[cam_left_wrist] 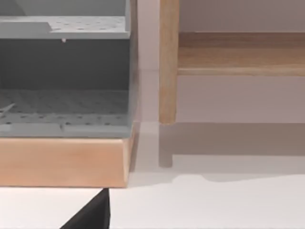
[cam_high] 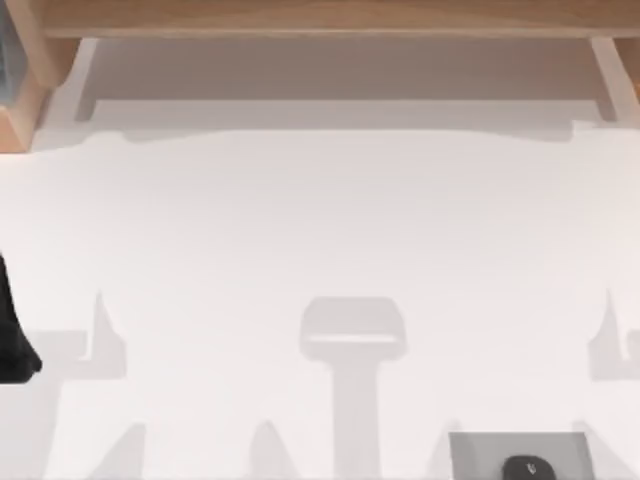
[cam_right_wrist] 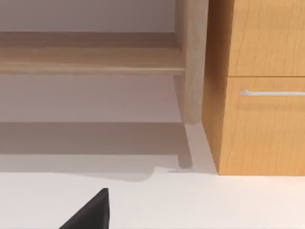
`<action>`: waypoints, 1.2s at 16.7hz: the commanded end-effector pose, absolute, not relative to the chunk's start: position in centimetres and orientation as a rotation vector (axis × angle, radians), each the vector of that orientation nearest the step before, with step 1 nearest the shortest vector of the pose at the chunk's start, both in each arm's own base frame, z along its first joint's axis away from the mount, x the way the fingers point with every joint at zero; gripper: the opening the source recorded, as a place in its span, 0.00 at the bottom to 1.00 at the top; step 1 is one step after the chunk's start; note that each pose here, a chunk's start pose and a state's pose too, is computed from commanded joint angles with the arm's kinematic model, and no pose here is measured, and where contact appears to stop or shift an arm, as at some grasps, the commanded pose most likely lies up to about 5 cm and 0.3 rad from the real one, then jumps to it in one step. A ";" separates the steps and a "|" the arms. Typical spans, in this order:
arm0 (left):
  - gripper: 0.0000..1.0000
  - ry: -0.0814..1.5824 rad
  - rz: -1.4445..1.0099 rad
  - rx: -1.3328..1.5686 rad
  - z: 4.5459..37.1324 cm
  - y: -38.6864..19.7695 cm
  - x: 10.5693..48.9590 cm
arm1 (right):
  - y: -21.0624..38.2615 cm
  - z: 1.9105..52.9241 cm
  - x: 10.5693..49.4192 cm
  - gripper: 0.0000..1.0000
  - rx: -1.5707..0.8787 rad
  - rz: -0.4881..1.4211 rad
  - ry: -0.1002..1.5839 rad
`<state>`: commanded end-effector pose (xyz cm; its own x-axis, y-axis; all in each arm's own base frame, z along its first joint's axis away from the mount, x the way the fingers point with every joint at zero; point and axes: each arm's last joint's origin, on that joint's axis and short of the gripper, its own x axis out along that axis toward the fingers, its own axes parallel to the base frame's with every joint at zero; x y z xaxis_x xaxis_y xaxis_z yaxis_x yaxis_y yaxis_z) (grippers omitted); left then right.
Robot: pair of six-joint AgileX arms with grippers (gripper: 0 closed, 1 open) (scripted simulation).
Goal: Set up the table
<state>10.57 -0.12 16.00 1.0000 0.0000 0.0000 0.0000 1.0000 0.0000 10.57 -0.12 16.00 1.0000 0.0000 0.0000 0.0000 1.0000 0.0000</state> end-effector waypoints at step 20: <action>1.00 0.004 -0.004 -0.011 41.8 -7.0 24.1 | -0.1 16.0 10.6 1.00 0.000 0.000 0.000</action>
